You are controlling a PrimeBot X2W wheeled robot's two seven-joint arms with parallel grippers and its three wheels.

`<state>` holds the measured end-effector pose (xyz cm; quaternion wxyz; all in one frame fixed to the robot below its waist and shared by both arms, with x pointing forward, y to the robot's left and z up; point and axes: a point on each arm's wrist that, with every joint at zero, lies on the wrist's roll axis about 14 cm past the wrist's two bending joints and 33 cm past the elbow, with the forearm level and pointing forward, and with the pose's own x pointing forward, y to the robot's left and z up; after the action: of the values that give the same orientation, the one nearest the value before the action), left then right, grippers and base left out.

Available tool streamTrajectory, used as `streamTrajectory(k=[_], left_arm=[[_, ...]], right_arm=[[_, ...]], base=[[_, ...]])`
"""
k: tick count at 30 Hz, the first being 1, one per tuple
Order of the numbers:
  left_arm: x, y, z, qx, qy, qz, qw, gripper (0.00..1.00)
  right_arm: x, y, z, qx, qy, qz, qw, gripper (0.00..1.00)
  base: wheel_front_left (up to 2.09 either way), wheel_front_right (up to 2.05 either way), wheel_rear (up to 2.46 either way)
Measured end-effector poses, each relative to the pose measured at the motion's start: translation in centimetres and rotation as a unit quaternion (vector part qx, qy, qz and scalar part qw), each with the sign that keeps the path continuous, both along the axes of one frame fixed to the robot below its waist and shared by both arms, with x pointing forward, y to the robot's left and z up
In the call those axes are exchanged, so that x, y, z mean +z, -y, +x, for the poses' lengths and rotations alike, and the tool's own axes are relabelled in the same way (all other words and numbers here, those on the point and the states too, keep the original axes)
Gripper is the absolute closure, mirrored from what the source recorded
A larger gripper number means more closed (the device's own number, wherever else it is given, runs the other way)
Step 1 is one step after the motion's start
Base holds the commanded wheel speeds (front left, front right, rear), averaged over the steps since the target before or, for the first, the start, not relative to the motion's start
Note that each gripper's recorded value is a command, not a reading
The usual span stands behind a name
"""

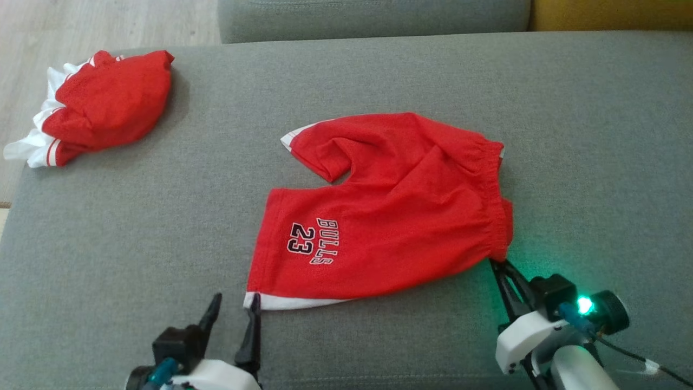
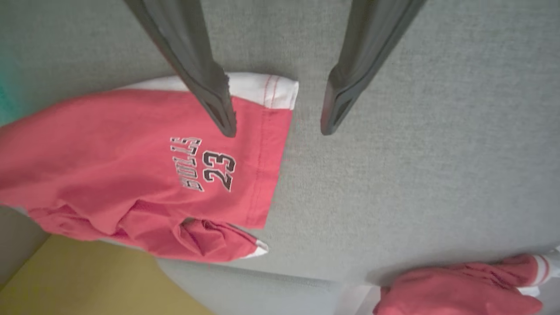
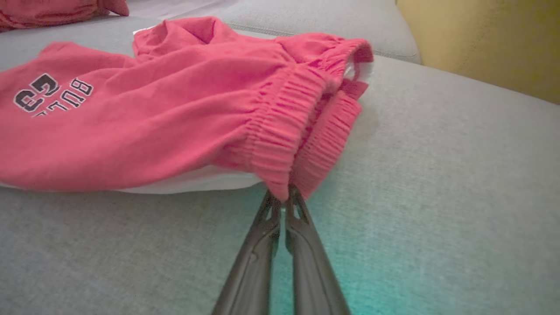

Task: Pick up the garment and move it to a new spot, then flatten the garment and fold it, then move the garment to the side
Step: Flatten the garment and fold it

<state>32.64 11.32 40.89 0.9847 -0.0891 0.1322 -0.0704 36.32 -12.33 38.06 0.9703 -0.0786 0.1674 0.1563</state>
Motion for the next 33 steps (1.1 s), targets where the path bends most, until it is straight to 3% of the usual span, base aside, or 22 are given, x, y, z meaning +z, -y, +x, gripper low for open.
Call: streamTrajectory(k=[7,16,21,22,25,30,32,33], left_arm=[[-3.1,1.8,-1.0,-0.052,-0.067,-0.003,0.996,0.00],[-4.3,2.1,0.1,-0.059,-0.087,-0.007,0.994,0.02],[-4.7,2.2,0.3,-0.060,-0.094,-0.009,0.994,0.33],[-4.8,2.3,0.3,-0.062,-0.096,-0.009,0.993,0.50],[-5.1,2.5,0.1,-0.069,-0.106,-0.010,0.992,0.62],[-5.3,2.9,0.1,-0.084,-0.119,-0.012,0.989,0.70],[-5.3,3.1,0.1,-0.089,-0.120,-0.011,0.989,0.96],[-5.3,3.2,0.0,-0.091,-0.121,-0.011,0.988,1.00]], right_arm=[[-0.1,0.7,0.4,-0.012,0.001,0.000,1.000,1.00],[0.3,1.1,1.5,-0.019,0.009,0.002,1.000,1.00],[0.4,1.1,1.7,-0.021,0.011,0.003,1.000,1.00],[0.5,1.2,1.8,-0.021,0.013,0.003,1.000,1.00],[0.6,1.2,1.9,-0.022,0.015,0.003,1.000,1.00],[0.6,1.2,1.9,-0.022,0.016,0.004,1.000,1.00],[0.7,1.2,2.0,-0.022,0.016,0.004,1.000,1.00],[0.7,1.1,2.0,-0.022,0.017,0.004,1.000,1.00]], base=[[0.00,0.00,0.00],[0.00,0.00,0.00],[0.00,0.00,0.00],[0.00,0.00,0.00],[0.00,0.00,0.00],[0.00,0.00,0.00],[0.00,0.00,0.00],[0.00,0.00,0.00]])
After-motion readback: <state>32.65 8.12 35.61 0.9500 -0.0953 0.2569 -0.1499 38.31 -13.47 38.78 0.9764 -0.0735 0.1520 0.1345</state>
